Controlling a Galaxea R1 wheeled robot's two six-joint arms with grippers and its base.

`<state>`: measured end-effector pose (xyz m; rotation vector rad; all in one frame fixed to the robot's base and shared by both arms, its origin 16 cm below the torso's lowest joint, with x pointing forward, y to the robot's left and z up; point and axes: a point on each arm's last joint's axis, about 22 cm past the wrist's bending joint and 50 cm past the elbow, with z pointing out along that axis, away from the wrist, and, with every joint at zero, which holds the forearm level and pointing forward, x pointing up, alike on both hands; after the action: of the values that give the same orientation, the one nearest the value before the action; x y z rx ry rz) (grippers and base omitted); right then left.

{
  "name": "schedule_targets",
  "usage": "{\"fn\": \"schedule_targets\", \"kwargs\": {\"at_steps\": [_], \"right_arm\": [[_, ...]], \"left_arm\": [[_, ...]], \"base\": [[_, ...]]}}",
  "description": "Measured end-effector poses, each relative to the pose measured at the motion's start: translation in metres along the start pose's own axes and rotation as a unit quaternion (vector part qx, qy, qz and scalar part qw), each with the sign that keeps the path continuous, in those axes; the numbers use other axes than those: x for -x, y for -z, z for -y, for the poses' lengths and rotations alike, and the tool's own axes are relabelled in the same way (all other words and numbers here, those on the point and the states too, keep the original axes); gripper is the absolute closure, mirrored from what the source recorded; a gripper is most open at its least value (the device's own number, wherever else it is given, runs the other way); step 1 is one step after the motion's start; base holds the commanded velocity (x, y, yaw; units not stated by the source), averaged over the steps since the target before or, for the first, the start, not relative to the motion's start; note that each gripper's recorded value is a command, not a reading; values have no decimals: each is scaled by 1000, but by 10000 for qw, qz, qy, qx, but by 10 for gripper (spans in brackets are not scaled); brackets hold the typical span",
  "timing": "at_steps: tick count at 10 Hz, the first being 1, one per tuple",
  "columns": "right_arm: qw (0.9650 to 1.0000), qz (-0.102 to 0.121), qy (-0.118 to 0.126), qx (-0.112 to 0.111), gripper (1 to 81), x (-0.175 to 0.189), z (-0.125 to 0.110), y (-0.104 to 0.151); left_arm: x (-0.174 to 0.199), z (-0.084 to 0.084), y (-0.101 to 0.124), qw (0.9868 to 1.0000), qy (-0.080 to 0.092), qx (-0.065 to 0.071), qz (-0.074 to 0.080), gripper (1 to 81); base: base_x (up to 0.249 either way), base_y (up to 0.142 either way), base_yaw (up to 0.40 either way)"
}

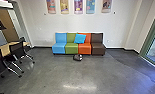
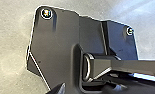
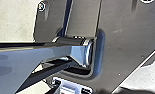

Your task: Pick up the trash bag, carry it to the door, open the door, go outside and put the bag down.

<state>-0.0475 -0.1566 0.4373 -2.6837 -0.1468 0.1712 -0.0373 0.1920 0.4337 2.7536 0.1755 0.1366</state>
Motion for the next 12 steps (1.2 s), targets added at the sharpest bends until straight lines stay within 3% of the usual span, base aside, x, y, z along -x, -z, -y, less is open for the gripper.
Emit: {"fn": "schedule_targets", "kwargs": {"at_steps": [5, 9, 12], "right_arm": [[10000, -2, 6, 0, 10, 0, 0, 0], [10000, -2, 19, 6, 10, -1, -1, 0], [10000, -4, 20, -11, 10, -1, 2, -1]], "left_arm": [[0, 0, 0, 10000, -2, 3, -3, 10], [0, -7, -2, 10000, 5, 50, -1, 10], [0, -2, -1, 10000, 0, 16, 0, 10]], "base": [[158, 0, 0], [158, 71, 0], [158, 77, 0]]}}
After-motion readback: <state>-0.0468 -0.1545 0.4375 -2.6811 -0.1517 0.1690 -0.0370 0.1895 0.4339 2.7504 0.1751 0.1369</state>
